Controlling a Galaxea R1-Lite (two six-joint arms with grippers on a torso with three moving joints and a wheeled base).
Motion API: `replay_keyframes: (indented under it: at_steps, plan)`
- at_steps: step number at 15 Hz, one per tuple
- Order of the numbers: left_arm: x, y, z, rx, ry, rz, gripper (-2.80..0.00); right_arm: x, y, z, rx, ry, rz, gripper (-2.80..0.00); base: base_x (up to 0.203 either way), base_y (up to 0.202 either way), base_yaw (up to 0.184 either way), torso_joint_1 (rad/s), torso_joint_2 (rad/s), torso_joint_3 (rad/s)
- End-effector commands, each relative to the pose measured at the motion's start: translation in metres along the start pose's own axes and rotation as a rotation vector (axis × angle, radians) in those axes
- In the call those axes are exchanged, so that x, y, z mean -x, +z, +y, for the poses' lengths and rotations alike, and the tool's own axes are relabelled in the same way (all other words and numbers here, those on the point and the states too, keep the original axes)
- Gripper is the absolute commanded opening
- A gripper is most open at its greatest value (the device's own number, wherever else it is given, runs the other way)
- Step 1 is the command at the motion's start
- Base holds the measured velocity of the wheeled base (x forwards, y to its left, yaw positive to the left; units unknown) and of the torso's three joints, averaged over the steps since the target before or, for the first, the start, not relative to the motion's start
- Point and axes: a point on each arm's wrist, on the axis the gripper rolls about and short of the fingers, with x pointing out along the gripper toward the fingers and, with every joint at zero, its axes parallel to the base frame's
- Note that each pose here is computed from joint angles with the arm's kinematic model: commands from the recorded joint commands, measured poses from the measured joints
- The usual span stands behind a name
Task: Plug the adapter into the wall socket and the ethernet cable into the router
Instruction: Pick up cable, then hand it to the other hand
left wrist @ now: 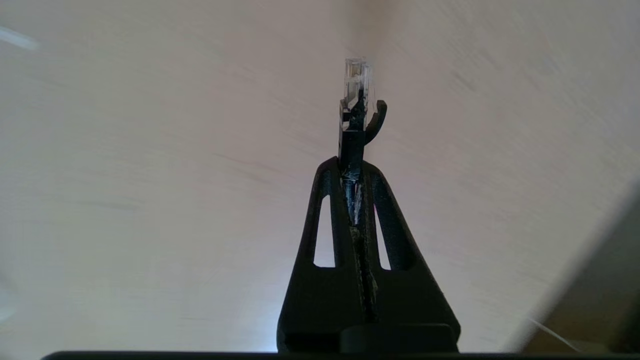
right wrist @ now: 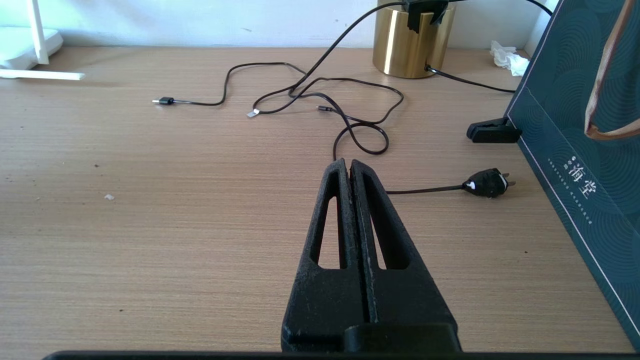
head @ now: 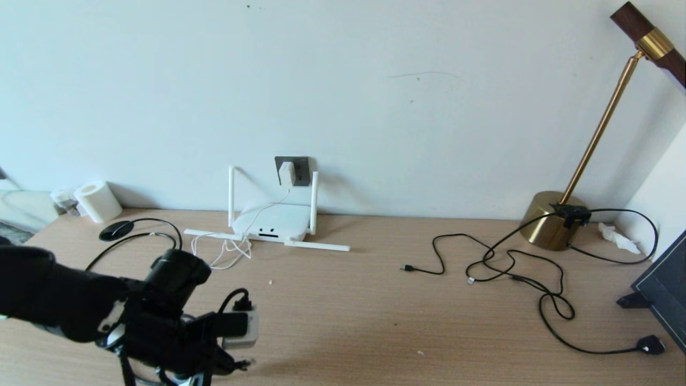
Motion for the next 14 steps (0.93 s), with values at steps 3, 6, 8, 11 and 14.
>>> replay_keyframes:
  at_steps: [3, 6, 8, 11, 14]
  plan:
    - [0.065, 0.057, 0.045, -0.148, 0.269, -0.174, -2.8, 0.0, 0.0, 0.0, 0.016, 0.006, -0.001, -2.8, 0.0, 0.0, 0.0, 0.0, 0.0, 0.0]
    - [0.096, 0.12, 0.052, -0.26, 0.592, -0.215, -2.8, 0.0, 0.0, 0.0, -0.002, 0.0, -0.001, -2.8, 0.0, 0.0, 0.0, 0.0, 0.0, 0.0]
    - [0.102, 0.149, 0.044, -0.282, 0.726, -0.234, -2.8, 0.0, 0.0, 0.0, -0.002, 0.0, -0.001, -2.8, 0.0, 0.0, 0.0, 0.0, 0.0, 0.0]
    - [0.104, 0.165, 0.037, -0.265, 0.833, -0.149, -2.8, 0.0, 0.0, 0.0, 0.002, -0.001, 0.0, -2.8, 0.0, 0.0, 0.0, 0.0, 0.0, 0.0]
    - [0.113, 0.17, 0.037, -0.258, 0.889, -0.196, -2.8, 0.0, 0.0, 0.0, -0.019, -0.003, -0.001, -2.8, 0.0, 0.0, 0.0, 0.0, 0.0, 0.0]
